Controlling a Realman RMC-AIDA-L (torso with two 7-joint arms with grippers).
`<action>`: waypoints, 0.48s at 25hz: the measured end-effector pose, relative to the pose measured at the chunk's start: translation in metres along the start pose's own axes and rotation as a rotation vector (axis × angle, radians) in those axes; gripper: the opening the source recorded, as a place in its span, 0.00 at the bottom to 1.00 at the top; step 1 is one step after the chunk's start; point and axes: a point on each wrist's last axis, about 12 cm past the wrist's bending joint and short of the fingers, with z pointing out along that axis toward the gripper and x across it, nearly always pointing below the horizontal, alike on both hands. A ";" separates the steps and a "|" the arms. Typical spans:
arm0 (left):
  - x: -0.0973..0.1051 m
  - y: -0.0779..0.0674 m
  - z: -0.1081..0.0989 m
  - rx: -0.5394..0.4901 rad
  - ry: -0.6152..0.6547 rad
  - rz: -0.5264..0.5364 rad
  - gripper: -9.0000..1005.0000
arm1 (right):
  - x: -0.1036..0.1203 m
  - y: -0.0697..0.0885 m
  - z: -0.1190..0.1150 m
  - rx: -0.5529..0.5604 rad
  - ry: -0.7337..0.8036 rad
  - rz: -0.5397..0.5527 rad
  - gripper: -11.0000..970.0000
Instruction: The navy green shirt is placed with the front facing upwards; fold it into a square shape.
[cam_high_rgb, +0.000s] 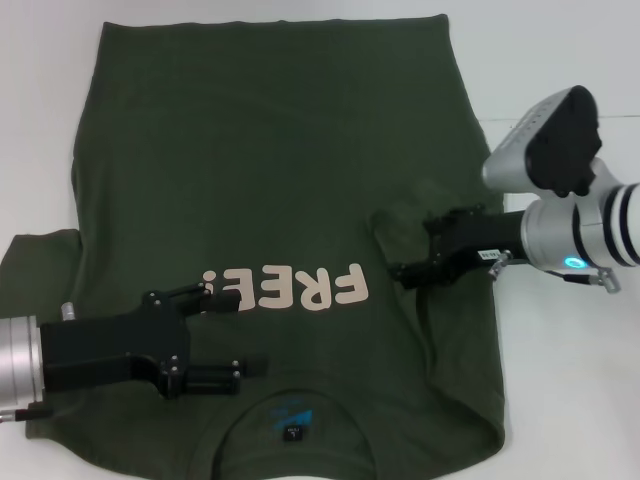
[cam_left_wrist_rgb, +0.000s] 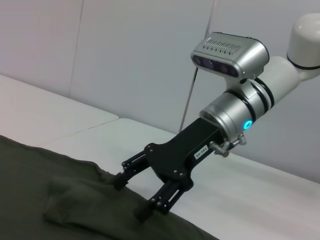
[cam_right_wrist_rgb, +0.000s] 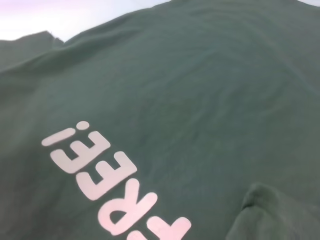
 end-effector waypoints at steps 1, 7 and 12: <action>0.000 0.000 0.000 0.000 0.000 -0.001 0.93 | 0.001 0.000 -0.003 -0.002 -0.006 0.017 0.96; 0.000 -0.001 0.000 0.007 -0.003 -0.015 0.93 | 0.000 0.001 -0.027 -0.057 -0.058 0.197 0.96; 0.002 -0.003 0.000 0.015 0.002 -0.032 0.93 | -0.008 -0.006 -0.050 -0.142 -0.064 0.398 0.96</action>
